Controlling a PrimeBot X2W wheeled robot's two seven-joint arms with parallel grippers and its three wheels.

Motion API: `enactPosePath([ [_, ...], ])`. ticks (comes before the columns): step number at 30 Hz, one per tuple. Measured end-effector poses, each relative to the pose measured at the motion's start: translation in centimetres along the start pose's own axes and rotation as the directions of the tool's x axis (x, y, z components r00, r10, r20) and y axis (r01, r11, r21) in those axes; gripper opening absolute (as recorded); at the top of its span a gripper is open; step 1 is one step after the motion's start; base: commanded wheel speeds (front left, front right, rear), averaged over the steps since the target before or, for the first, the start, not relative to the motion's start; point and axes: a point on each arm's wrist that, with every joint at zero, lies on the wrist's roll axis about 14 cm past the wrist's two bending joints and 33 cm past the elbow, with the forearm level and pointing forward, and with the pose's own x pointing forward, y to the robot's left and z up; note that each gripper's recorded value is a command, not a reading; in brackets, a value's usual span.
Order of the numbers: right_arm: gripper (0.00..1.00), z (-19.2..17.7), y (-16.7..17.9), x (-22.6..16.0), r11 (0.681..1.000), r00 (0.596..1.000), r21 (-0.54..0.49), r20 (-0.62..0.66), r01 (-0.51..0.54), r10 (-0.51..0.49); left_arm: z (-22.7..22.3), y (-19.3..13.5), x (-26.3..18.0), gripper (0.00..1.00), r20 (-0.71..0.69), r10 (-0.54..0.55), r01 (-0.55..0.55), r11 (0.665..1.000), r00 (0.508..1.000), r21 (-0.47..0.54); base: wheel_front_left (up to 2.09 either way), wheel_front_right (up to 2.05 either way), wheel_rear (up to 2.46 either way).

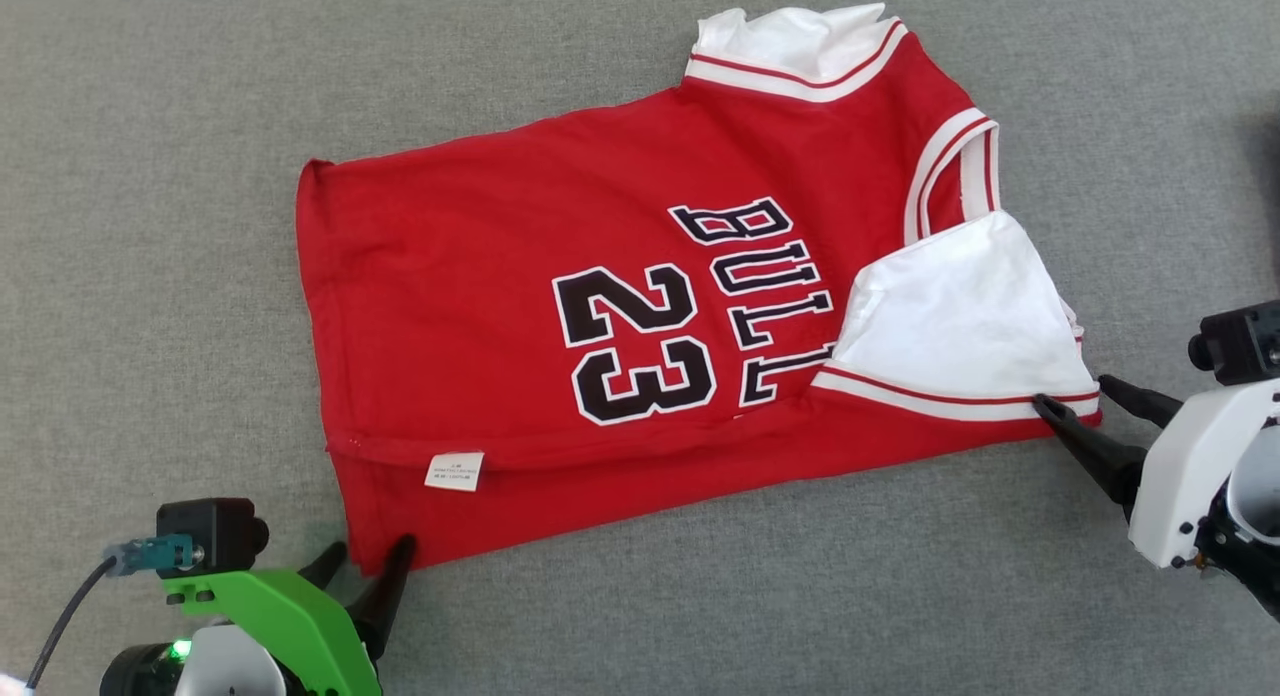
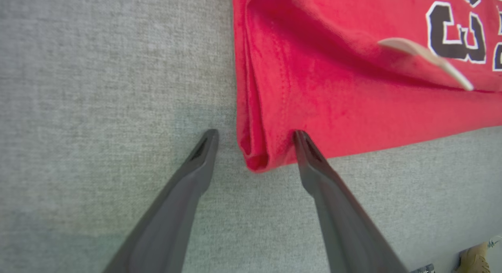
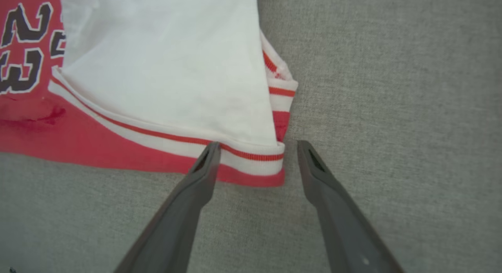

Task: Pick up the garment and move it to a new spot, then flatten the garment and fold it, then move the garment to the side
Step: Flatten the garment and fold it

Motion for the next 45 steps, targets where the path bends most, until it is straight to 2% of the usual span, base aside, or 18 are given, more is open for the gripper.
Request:
enactPosePath([
  [5,1.0,0.0,0.3,1.5,1.0,0.999,-0.001,-0.029,-0.017,0.017,-0.3,0.0,1.0,1.0,-0.029,-0.005,0.005,1.0,1.0,0.009,0.0,0.0,0.0],
  [7,1.0,-0.1,0.7,2.1,0.999,0.998,0.023,-0.044,-0.041,0.042,-0.4,-0.2,1.3,0.02,-0.039,-0.018,0.018,1.0,0.999,0.014,0.0,0.0,0.0],
  [8,0.04,-0.2,1.0,2.2,0.998,0.997,0.03,-0.054,-0.053,0.055,-0.5,-0.3,1.4,0.0,-0.047,-0.025,0.026,1.0,0.999,0.015,0.0,0.0,0.0],
  [9,0.0,0.0,1.2,2.4,0.997,0.996,0.044,-0.054,-0.067,0.069,-0.5,-0.3,1.4,0.0,-0.054,-0.032,0.033,0.999,0.998,0.014,0.0,0.0,0.0],
  [15,0.0,0.7,0.6,1.0,0.991,0.994,0.098,-0.063,-0.086,0.093,-0.2,-1.3,0.5,0.0,-0.064,-0.098,0.098,0.995,0.993,0.004,0.0,0.0,0.0],
  [20,0.0,3.1,-1.4,-2.5,0.993,0.997,0.104,-0.035,-0.06,0.064,0.6,-2.7,-2.4,0.0,-0.049,-0.174,0.175,0.984,0.984,0.031,0.0,0.0,0.0],
  [25,0.0,0.4,-2.8,-6.1,0.99,0.99,0.142,-0.136,-0.025,0.045,-2.3,-3.6,-4.7,0.0,-0.119,-0.206,0.211,0.977,0.971,0.028,0.0,0.0,0.0],
  [29,0.0,-2.4,-2.5,-6.6,0.981,0.983,0.191,-0.178,-0.015,0.05,-5.0,-3.0,-4.8,0.0,-0.17,-0.181,0.181,0.983,0.969,-0.016,0.0,0.0,0.0],
  [30,0.09,-3.0,-2.4,-6.5,0.981,0.982,0.192,-0.185,-0.008,0.044,-5.3,-2.6,-4.6,0.0,-0.169,-0.165,0.164,0.986,0.972,-0.02,0.0,0.0,0.0],
  [31,1.0,-3.9,-2.1,-6.1,0.983,0.978,0.183,-0.203,-0.002,0.039,-5.6,-2.1,-4.3,1.0,-0.162,-0.147,0.144,0.989,0.976,-0.029,0.0,0.0,0.0],
  [36,1.0,-2.5,-3.5,-6.4,0.994,0.985,0.092,-0.165,0.056,-0.04,-4.9,-0.9,-4.3,1.0,-0.115,-0.092,0.093,0.996,0.989,0.001,0.0,0.0,0.0],
  [39,1.0,1.7,-3.8,-6.7,0.998,0.996,0.019,-0.068,0.058,-0.056,-1.0,0.1,-4.5,1.0,0.007,-0.033,0.032,0.996,0.999,0.087,0.0,0.0,0.0],
  [43,1.0,8.8,-3.5,-5.8,0.993,0.994,-0.098,0.09,0.068,-0.06,5.9,-1.4,-3.5,1.0,0.17,-0.048,0.015,0.981,0.984,0.191,0.0,0.0,0.0],
  [45,1.0,11.1,-2.8,-4.3,0.988,0.992,-0.141,0.118,0.058,-0.041,8.3,-2.2,-2.3,1.0,0.195,-0.052,0.005,0.972,0.979,0.237,0.0,0.0,0.0],
])
